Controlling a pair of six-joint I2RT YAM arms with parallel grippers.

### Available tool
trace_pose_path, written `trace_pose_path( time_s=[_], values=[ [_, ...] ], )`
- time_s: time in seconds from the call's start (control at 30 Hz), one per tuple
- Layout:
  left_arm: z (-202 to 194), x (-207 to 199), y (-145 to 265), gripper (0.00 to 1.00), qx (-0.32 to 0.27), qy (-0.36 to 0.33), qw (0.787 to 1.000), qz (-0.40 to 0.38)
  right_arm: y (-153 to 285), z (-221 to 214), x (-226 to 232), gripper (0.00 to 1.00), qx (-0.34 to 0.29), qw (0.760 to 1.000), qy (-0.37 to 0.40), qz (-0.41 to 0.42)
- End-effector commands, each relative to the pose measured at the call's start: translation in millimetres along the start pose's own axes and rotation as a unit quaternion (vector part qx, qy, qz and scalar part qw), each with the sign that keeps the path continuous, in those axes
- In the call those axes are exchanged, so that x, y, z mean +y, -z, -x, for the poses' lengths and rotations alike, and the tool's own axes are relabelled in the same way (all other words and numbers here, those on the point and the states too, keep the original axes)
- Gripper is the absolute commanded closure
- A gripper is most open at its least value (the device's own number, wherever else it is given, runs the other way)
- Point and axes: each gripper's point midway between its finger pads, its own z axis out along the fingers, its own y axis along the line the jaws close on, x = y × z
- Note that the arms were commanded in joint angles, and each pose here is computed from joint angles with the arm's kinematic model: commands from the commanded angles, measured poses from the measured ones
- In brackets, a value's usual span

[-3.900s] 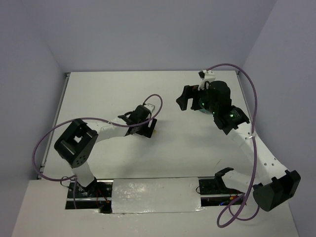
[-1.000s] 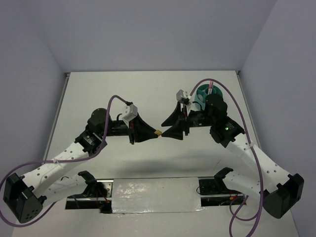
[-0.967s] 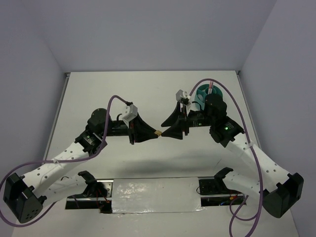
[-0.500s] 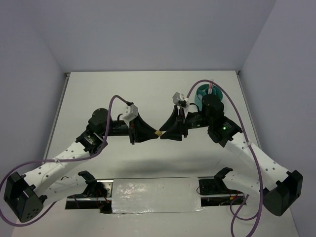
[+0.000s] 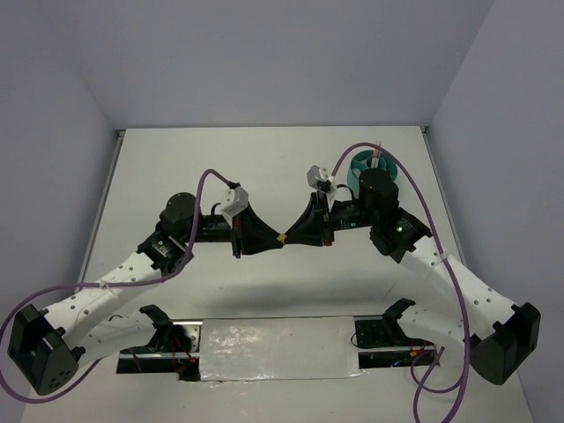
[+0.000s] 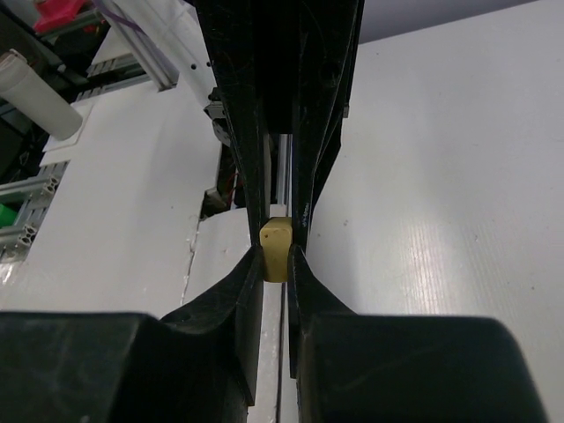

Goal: Sort the stationery into containers
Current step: Place the stationery in the storage box.

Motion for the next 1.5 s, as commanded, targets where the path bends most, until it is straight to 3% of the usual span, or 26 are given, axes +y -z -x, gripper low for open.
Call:
trace_pose_path(
  time_s=[0.0,0.03,0.13,0.17,0.23,0.33,0.37,0.4,0.43,0.47,0.5,0.53,0.57,0.6,0.63,0.67,0.77,0.83,0.87,0.9,0.93,1.0,1.2,1.33,1.47],
  values=[
    [25,-1,-3,0.96,-0.031,-0.031,0.999,0.000,-5,14,10,1.00,-0.008,0.999,0.027,0.019],
    [25,0,-3,0.92,-0.032,-0.031,0.999,0.003,-5,14,9,1.00,-0.008,0.999,0.028,0.016],
    [30,12,-2,0.54,-0.039,-0.025,0.998,0.039,-4,15,-2,1.00,-0.012,0.999,0.027,-0.020],
    [30,15,-1,0.03,-0.038,-0.018,0.998,0.053,-3,15,-5,1.00,-0.013,0.999,0.027,-0.032],
    [33,26,1,0.01,-0.039,-0.010,0.995,0.089,-3,14,-14,1.00,-0.007,0.998,0.021,-0.054],
    [53,63,18,0.01,-0.052,0.025,0.972,0.227,2,9,-42,1.00,0.006,0.992,0.003,-0.128],
    [64,91,40,0.01,-0.077,0.035,0.939,0.333,10,10,-63,1.00,0.004,0.984,-0.003,-0.178],
    [47,104,59,0.01,-0.054,0.081,0.911,0.400,16,8,-74,1.00,0.005,0.980,-0.018,-0.200],
    [60,112,78,0.01,-0.070,0.090,0.882,0.457,20,2,-88,1.00,0.010,0.975,-0.040,-0.220],
    [66,124,111,0.01,-0.088,0.092,0.831,0.541,40,6,-114,1.00,0.001,0.959,-0.057,-0.278],
    [50,125,132,0.01,-0.065,0.115,0.799,0.586,51,4,-131,1.00,-0.006,0.943,-0.098,-0.316],
    [56,122,146,0.01,-0.074,0.115,0.780,0.611,64,-6,-154,1.00,-0.002,0.922,-0.140,-0.360],
    [60,118,164,0.01,-0.086,0.113,0.757,0.638,95,-4,-181,1.00,-0.020,0.873,-0.182,-0.452],
    [55,113,171,0.01,-0.073,0.112,0.753,0.644,108,-12,-202,1.00,-0.017,0.839,-0.203,-0.505],
    [58,107,175,0.01,-0.077,0.107,0.755,0.642,127,-13,-217,1.00,-0.020,0.800,-0.211,-0.562],
    [56,101,176,0.01,-0.069,0.105,0.763,0.634,159,-6,-238,1.00,-0.035,0.729,-0.212,-0.650],
    [46,95,174,0.01,-0.040,0.103,0.778,0.618,205,13,-258,1.00,-0.074,0.623,-0.203,-0.752],
    [30,90,176,0.01,-0.004,0.103,0.782,0.615,218,18,-277,1.00,-0.079,0.581,-0.205,-0.784],
    [21,87,171,0.01,0.025,0.096,0.796,0.596,230,3,-286,1.00,-0.056,0.538,-0.205,-0.816],
    [15,85,169,0.01,0.039,0.094,0.803,0.587,236,2,-290,1.00,-0.051,0.515,-0.204,-0.831],
    [6,81,168,0.01,0.060,0.096,0.808,0.579,242,15,-293,1.00,-0.062,0.498,-0.197,-0.842],
    [-7,74,166,0.01,0.081,0.097,0.821,0.557,249,2,-308,1.00,-0.032,0.466,-0.190,-0.864],
    [-32,66,179,0.01,0.074,0.089,0.824,0.554,258,2,-350,1.00,-0.013,0.443,-0.197,-0.875],
    [-29,56,167,0.01,0.059,0.081,0.853,0.512,255,-5,-369,1.00,0.002,0.451,-0.196,-0.871],
    [-28,53,165,0.01,0.054,0.078,0.859,0.504,258,-11,-377,1.00,0.018,0.443,-0.195,-0.875]
  ],
)
